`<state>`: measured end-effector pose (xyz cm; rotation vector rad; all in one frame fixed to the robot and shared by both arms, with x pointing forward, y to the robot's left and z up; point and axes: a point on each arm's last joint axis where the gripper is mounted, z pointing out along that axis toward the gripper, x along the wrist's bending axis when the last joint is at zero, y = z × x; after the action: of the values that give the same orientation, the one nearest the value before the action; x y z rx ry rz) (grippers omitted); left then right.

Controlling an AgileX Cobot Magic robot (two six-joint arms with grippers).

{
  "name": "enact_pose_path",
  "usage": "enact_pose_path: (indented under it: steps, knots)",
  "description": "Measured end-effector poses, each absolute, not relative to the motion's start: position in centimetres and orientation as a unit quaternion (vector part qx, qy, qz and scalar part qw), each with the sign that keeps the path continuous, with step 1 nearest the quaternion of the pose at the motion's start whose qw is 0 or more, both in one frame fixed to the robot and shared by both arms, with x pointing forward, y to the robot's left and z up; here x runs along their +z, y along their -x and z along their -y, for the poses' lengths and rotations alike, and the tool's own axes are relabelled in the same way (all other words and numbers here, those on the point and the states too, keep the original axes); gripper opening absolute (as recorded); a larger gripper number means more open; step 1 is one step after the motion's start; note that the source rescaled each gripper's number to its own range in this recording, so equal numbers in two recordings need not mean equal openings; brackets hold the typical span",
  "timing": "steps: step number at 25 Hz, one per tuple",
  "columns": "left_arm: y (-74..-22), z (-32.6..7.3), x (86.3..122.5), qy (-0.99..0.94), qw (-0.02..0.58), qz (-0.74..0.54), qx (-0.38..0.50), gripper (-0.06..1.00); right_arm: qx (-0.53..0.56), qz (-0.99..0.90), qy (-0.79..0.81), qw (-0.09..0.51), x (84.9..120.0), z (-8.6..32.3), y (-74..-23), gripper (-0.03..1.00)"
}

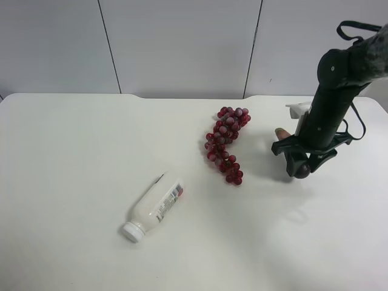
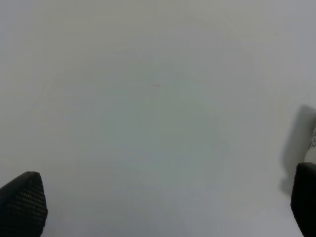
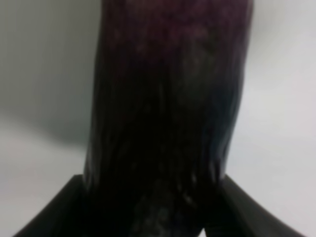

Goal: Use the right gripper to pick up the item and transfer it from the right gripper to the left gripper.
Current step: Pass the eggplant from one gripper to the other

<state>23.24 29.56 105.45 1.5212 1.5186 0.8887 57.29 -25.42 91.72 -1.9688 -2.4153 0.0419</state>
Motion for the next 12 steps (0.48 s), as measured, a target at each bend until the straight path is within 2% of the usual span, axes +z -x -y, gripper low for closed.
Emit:
enact_pose_path:
  steps: [12]
  knots:
    - [-23.2,-29.6,105.4,-0.600,0.397,-0.599,0.351,1.00,-0.050,0.780,0.623,-0.038,100.0,24.7,-56.9,0.00]
